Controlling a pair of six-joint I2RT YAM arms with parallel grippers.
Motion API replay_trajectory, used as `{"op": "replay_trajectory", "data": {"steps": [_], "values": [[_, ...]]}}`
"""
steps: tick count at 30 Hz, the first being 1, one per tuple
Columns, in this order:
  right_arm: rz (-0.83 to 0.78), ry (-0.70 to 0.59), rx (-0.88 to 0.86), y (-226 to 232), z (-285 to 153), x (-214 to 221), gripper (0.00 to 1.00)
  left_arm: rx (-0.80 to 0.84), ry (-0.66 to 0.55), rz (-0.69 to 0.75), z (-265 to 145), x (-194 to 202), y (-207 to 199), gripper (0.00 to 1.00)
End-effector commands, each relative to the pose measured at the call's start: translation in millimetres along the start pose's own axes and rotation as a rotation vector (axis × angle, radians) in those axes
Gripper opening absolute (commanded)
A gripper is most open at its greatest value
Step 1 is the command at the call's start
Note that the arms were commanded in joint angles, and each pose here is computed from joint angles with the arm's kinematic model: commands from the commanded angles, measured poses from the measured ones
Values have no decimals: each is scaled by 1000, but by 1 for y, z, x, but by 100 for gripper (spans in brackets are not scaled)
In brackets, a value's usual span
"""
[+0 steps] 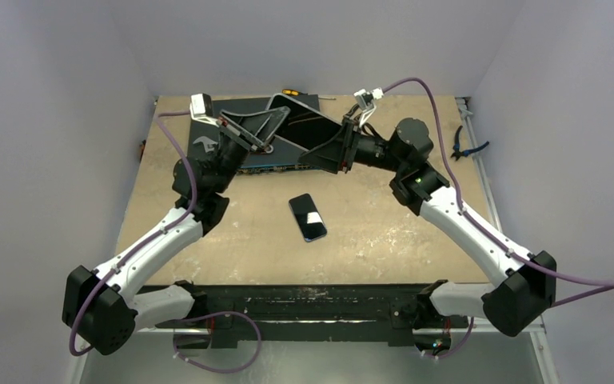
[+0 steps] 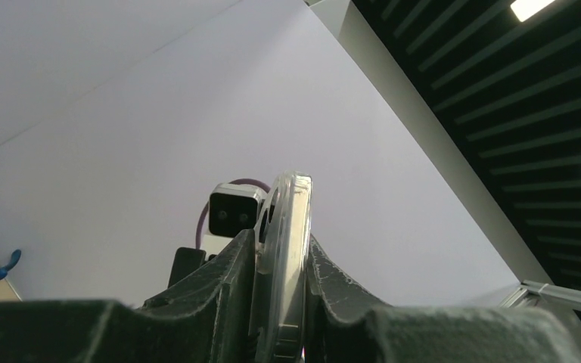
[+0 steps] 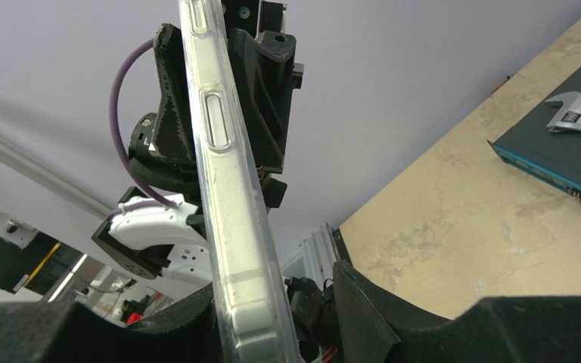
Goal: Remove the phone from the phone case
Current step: Remove the phone case from the phone.
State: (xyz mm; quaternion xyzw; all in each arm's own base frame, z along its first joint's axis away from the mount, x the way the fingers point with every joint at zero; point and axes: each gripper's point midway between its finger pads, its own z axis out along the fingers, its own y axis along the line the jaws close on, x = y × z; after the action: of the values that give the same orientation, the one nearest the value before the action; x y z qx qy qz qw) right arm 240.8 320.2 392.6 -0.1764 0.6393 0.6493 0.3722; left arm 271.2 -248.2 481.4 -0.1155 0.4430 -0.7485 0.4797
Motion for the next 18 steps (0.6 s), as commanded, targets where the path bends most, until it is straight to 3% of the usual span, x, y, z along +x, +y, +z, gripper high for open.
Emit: {"op": "replay_trajectory", "data": {"steps": [1, 6, 15, 18], "values": [[-2, -26, 101, -20, -9, 3, 48, 239, 29, -48, -9, 2, -80, 0], [-70, -43, -7, 13, -17, -4, 43, 182, 35, -49, -6, 4, -67, 0], [-115, -235, -120, 59, -41, -31, 47, -65, 118, -58, -2, 24, 0, 0], [-108, -240, -130, 64, -42, -34, 47, -98, 144, -72, -6, 31, 15, 0]]}}
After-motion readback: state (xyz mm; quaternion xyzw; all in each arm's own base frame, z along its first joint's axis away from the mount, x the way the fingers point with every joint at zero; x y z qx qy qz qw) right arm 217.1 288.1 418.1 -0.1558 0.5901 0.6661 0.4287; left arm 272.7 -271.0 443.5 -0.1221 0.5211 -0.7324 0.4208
